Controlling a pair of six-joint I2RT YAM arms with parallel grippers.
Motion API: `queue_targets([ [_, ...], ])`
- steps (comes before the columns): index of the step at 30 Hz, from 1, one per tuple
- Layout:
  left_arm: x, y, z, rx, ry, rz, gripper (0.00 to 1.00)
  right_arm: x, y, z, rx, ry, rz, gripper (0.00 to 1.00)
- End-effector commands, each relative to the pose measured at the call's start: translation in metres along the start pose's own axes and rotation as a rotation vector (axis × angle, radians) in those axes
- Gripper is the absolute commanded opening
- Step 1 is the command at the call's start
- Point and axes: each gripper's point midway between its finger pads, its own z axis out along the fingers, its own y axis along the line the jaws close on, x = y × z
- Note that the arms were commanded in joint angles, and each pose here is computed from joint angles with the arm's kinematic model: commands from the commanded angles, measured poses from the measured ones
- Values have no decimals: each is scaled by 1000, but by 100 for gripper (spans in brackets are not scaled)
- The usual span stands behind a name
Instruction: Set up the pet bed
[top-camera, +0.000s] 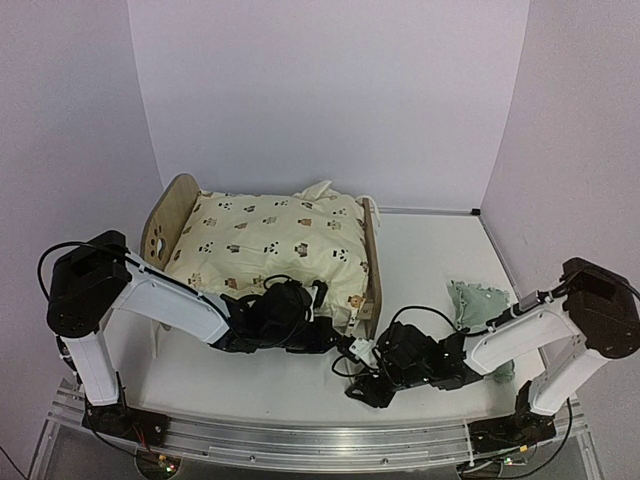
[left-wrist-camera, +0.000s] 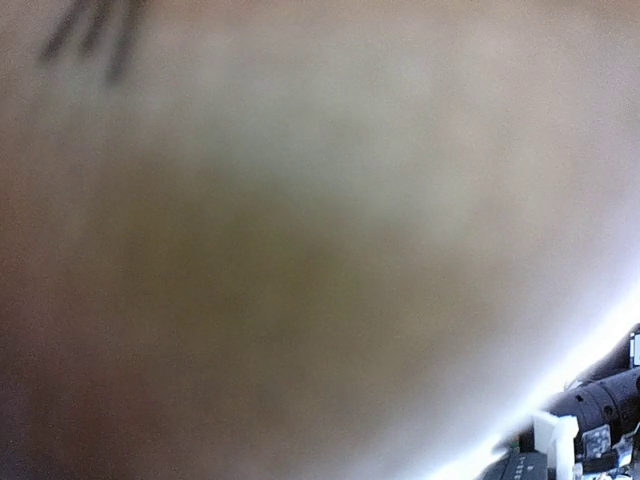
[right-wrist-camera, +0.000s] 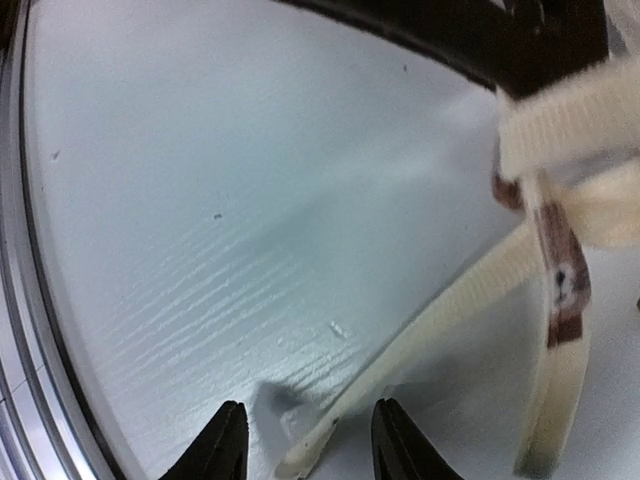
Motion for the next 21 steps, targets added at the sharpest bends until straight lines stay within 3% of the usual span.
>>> queue_targets([
  [1,-7,-10,-10,-6,-23,-1,0,-7,-5,10,61,-19,-38,31],
  [4,-7,-9,-11,-16,-29,1,0,-8,-9,6,87,-32,-39,9],
  [6,-8,-10,-13,-15,-31,6,0,-8,-13,1,113,-46,-33,0],
  [21,-37,-18,-64,-128,-131,68,0,15,-46,-34,270,-72,19,0],
])
